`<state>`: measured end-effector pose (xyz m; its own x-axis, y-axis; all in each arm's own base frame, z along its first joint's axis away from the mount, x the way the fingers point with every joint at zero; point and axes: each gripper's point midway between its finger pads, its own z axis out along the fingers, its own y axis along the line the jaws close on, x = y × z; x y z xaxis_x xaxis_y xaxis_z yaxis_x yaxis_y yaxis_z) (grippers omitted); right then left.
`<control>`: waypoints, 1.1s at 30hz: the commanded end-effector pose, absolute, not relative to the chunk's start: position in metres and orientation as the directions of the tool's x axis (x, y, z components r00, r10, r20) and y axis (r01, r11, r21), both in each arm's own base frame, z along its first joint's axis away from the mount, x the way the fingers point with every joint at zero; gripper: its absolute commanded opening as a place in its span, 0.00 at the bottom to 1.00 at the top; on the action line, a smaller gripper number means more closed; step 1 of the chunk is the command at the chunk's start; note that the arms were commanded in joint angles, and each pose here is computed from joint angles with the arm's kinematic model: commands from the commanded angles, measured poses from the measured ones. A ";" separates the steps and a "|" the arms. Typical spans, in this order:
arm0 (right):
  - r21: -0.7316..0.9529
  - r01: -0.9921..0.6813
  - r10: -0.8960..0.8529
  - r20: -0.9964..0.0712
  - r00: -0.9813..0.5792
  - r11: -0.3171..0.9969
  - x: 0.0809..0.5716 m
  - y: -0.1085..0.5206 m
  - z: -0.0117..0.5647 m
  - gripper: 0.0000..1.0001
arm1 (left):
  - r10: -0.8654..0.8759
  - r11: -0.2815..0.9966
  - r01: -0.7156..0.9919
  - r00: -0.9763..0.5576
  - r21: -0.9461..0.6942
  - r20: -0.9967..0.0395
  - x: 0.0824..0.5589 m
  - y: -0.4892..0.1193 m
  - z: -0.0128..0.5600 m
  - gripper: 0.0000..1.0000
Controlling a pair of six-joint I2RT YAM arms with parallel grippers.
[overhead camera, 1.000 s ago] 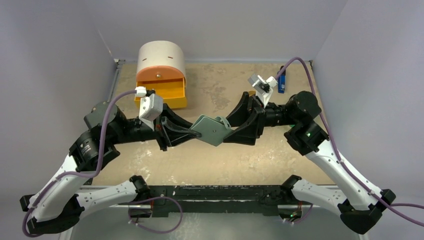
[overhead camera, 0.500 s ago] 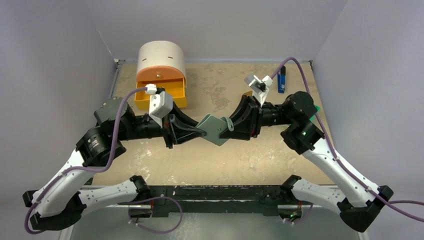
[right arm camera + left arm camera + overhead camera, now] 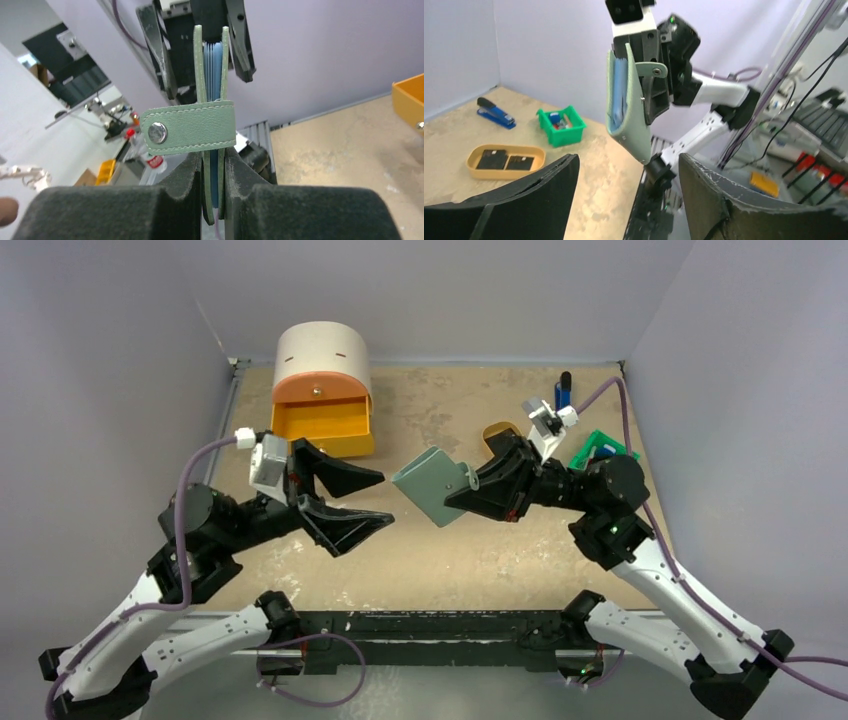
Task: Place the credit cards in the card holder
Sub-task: Close the card holder.
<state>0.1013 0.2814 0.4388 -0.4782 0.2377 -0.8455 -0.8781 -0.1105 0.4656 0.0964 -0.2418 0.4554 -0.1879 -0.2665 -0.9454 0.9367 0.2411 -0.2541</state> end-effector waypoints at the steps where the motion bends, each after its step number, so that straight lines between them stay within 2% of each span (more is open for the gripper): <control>1: 0.416 -0.903 0.477 -0.775 -0.414 -0.107 0.115 0.271 0.483 0.00 | -0.574 0.168 0.916 -0.211 -0.365 -0.791 0.101 -0.228 0.502 0.73; 10: 0.453 -0.882 0.549 -0.708 -0.445 -0.131 0.131 0.275 0.491 0.00 | -0.618 0.122 0.887 -0.283 -0.445 -0.733 0.124 -0.254 0.504 0.73; 18: 0.479 -0.870 0.582 -0.676 -0.452 -0.118 0.136 0.271 0.489 0.00 | -0.620 0.134 0.870 -0.300 -0.475 -0.725 0.138 -0.266 0.500 0.59; 20: 0.483 -0.868 0.587 -0.672 -0.452 -0.116 0.136 0.270 0.489 0.00 | -0.626 0.121 0.868 -0.310 -0.481 -0.716 0.138 -0.267 0.500 0.53; 23: 0.489 -0.865 0.593 -0.665 -0.455 -0.116 0.137 0.269 0.488 0.00 | -0.633 0.099 0.868 -0.322 -0.486 -0.704 0.138 -0.269 0.502 0.40; 26: 0.495 -0.861 0.595 -0.660 -0.458 -0.114 0.138 0.269 0.486 0.00 | -0.634 0.084 0.868 -0.332 -0.489 -0.698 0.137 -0.271 0.502 0.31; 28: 0.497 -0.860 0.595 -0.658 -0.462 -0.119 0.138 0.270 0.485 0.00 | -0.633 0.069 0.869 -0.341 -0.490 -0.694 0.136 -0.273 0.503 0.31; 33: 0.496 -0.858 0.592 -0.655 -0.469 -0.131 0.137 0.271 0.485 0.00 | -0.620 0.040 0.867 -0.368 -0.496 -0.693 0.135 -0.280 0.501 0.39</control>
